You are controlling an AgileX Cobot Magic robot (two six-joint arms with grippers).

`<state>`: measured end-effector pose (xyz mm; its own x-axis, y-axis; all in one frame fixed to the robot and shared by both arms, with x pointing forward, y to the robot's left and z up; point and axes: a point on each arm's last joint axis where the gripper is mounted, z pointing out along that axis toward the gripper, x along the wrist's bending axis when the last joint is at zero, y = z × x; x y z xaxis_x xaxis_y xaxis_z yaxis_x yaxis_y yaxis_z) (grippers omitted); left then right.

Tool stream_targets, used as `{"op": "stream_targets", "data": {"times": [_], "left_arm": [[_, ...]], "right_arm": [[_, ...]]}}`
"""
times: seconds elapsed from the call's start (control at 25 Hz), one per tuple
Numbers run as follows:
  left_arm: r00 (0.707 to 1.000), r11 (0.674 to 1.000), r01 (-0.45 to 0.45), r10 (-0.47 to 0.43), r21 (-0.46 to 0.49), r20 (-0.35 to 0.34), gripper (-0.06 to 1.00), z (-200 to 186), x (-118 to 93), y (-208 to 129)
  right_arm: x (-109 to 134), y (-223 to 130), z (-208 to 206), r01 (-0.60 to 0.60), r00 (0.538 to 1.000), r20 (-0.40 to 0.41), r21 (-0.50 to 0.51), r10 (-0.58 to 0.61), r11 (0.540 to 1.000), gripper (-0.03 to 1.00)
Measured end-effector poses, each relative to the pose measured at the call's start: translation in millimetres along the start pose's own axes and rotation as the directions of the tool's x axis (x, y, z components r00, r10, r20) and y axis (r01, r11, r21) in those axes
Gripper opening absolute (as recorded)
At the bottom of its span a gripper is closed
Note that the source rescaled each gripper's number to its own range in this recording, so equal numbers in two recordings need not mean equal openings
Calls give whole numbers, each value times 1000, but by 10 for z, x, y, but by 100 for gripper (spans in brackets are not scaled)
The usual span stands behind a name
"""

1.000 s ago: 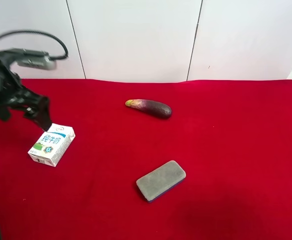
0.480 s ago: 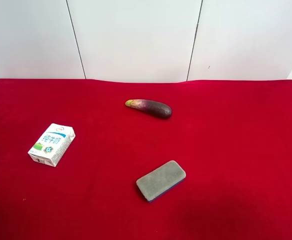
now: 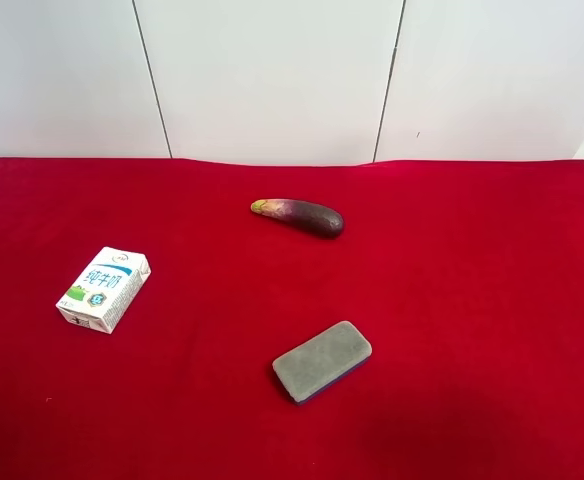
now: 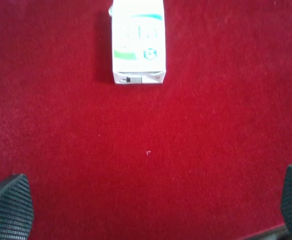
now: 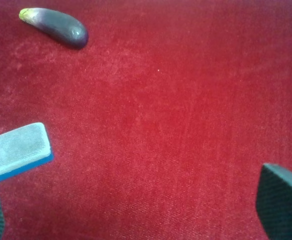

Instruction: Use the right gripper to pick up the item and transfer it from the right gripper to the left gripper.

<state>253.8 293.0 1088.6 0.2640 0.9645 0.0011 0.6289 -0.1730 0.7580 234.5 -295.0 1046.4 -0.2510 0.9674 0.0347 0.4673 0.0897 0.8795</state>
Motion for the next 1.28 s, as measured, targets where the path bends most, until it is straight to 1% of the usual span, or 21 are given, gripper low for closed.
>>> {"op": "stream_targets", "data": {"times": [0.16, 0.24, 0.36, 0.48, 0.6, 1.28], "left_arm": [[1000, 990, -9, 7, -143, -8, 100, -110, -24, -324], [1000, 984, -12, 10, -179, -11, 100, -110, -29, -423], [1000, 985, -9, 7, -169, -9, 100, -38, -26, -438], [1000, 976, -7, 5, -218, -12, 100, 16, -20, -401], [1000, 973, -5, 2, -230, -13, 100, 56, -16, -396], [1000, 974, -4, 1, -227, -13, 100, 65, -15, -385]], "right_arm": [[0, 0, 0, 0, 1000, 0, 0, 0, 1000, 100], [0, 0, 0, 0, 1000, 0, 0, 0, 1000, 100], [0, 0, 0, 0, 1000, 0, 0, 0, 1000, 100], [0, 0, 0, 0, 1000, 0, 0, 0, 1000, 100], [0, 0, 0, 0, 1000, 0, 0, 0, 1000, 100], [0, 0, 0, 0, 1000, 0, 0, 0, 1000, 100]]}}
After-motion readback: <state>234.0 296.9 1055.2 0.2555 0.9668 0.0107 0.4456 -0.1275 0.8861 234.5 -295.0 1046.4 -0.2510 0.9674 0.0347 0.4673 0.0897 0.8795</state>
